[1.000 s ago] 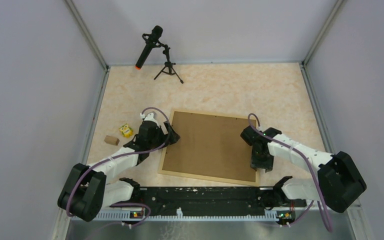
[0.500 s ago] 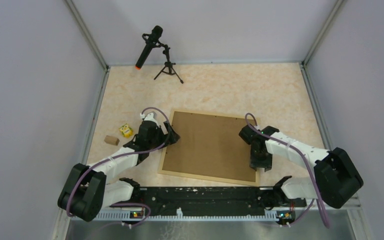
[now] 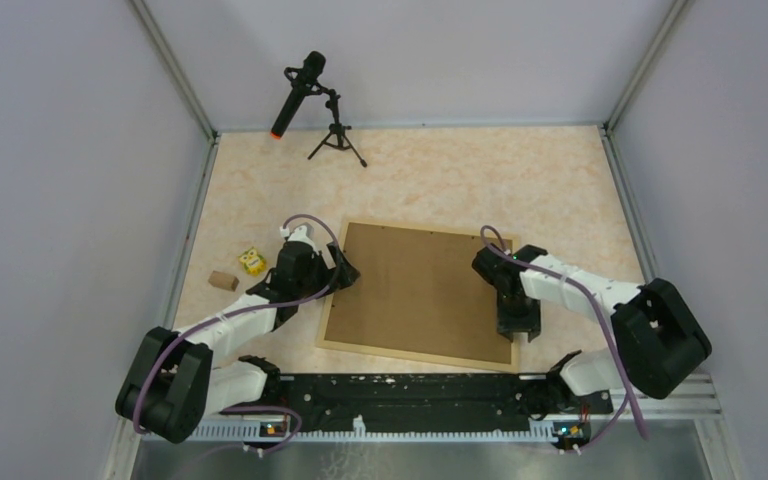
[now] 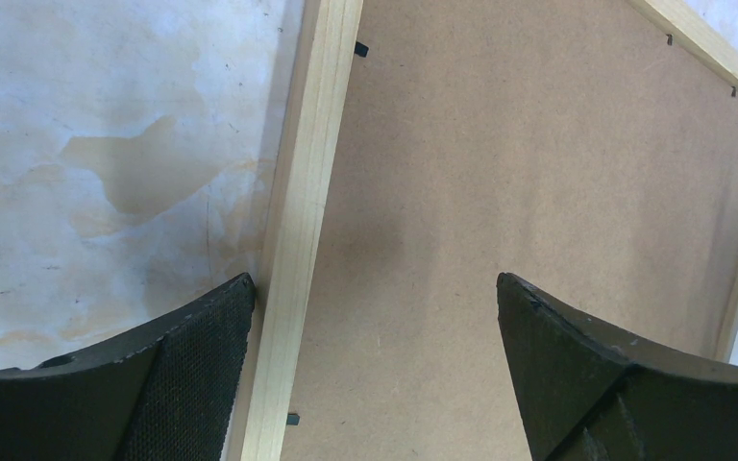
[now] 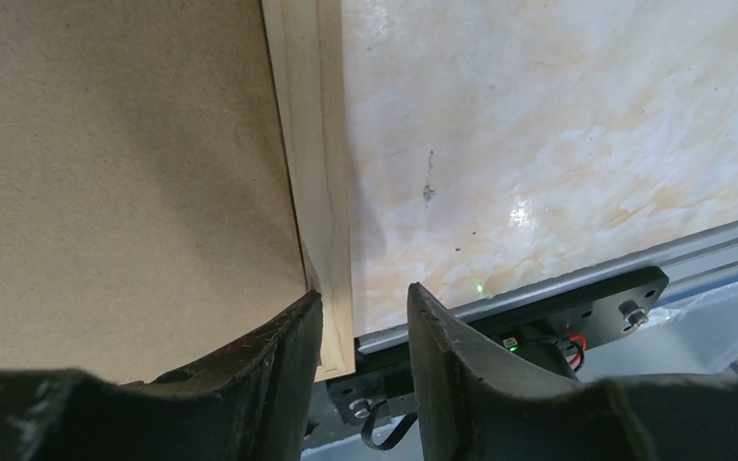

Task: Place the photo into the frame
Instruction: Install the photo frame at the center of the board, then adjust the photo frame at the center of the board.

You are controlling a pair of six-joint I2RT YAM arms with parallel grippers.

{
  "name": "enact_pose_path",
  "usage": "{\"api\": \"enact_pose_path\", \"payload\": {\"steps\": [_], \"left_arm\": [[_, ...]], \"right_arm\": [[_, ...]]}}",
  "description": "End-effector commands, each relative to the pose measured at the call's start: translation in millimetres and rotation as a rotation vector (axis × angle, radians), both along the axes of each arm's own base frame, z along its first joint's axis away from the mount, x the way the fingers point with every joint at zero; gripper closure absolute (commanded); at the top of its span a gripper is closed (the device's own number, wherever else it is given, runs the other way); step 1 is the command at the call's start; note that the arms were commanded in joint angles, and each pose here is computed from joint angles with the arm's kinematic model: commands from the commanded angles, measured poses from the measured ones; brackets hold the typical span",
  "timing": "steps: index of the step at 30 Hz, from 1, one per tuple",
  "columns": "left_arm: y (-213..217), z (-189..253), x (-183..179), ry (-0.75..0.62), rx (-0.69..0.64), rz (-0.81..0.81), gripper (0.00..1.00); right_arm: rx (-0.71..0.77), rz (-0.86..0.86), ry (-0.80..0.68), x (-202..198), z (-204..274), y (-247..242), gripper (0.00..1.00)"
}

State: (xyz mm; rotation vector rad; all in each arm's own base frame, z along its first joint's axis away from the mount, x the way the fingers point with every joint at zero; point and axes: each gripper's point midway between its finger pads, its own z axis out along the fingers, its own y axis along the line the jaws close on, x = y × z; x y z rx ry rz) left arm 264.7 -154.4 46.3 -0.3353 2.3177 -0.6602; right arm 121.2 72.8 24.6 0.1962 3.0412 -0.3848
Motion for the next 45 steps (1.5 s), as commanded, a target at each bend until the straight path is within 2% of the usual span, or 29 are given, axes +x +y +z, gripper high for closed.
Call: {"api": "enact_pose_path", "payload": {"steps": [1,16,25,28,37,41,45], "left_arm": [[-3,-8,-10,0.04,-0.014,-0.03,0.02],[-3,-9,-10,0.042,-0.016,-0.03,0.02],[-3,-8,-9,0.04,-0.021,-0.03,0.02],[-2,-8,-10,0.04,-0.022,-0.029,0.02],[-2,-4,-10,0.039,-0.026,-0.032,0.02],[-4,1,-13,0.03,-0.041,-0.05,0.02],[-15,4,-24,0.072,-0.086,-0.107,0.02]], "right_arm": [[0.154,-0.028,-0.156,47,-30,45,0.57],[0.217,-0.004,-0.169,71,-24,72,0.55],[0.291,0.001,-0.261,79,1,78,0.51],[0.31,-0.004,-0.302,82,12,76,0.46],[0.291,-0.076,-0.42,94,30,31,0.13],[0.419,-0.117,-0.458,108,18,31,0.09],[0.498,-0.08,-0.452,123,9,48,0.08]]}}
